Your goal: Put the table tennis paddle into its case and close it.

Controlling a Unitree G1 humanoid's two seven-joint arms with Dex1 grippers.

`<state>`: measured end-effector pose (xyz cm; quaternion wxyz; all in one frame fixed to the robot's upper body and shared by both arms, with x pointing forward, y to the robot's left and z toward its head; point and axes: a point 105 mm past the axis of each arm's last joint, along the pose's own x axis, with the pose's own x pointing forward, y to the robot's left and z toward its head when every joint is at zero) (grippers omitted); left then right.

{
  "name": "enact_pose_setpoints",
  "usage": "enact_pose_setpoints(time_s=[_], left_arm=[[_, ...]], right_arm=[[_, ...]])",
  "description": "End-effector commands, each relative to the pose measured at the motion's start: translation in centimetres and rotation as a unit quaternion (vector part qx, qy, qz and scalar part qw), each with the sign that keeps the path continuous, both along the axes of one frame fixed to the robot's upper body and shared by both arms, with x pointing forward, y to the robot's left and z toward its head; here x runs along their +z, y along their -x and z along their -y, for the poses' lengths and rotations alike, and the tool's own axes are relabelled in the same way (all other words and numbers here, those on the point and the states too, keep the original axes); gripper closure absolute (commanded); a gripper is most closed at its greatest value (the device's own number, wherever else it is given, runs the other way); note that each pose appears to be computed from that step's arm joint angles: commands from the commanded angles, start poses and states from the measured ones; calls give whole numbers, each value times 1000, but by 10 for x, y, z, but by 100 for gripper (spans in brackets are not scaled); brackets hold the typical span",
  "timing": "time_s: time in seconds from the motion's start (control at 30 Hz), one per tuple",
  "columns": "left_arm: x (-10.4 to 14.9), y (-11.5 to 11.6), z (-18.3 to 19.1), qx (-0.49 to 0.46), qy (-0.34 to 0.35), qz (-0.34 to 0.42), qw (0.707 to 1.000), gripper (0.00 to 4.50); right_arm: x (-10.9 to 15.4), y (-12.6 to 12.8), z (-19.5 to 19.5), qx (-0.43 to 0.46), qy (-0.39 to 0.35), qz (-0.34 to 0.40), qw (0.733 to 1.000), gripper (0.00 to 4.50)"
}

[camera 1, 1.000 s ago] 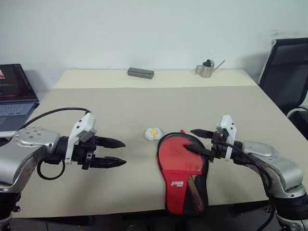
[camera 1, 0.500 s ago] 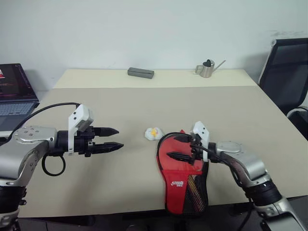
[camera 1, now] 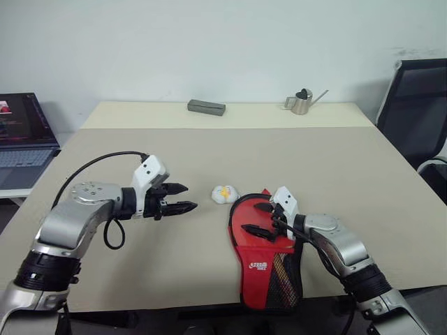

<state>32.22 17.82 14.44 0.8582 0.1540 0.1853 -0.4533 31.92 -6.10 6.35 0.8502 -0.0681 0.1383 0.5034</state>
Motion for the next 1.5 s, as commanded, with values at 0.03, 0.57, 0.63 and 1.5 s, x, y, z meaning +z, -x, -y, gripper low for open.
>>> enact_pose_setpoints(time_s=[0.03, 0.57, 0.63, 1.5], left_arm=[[-1, -17, 7, 11, -22, 24, 999, 135], [-7, -65, 38, -92, -84, 85, 989, 3], [-11, -64, 44, -118, -91, 82, 985, 3], [-63, -73, 62, -186, -183, 83, 962, 235]], right_arm=[[-12, 5, 0, -9, 6, -20, 1000, 6], [-15, 11, -13, -11, -3, -30, 999, 0], [-15, 10, -14, -11, -4, -30, 999, 0], [-12, 13, 4, -92, -20, -35, 995, 0]])
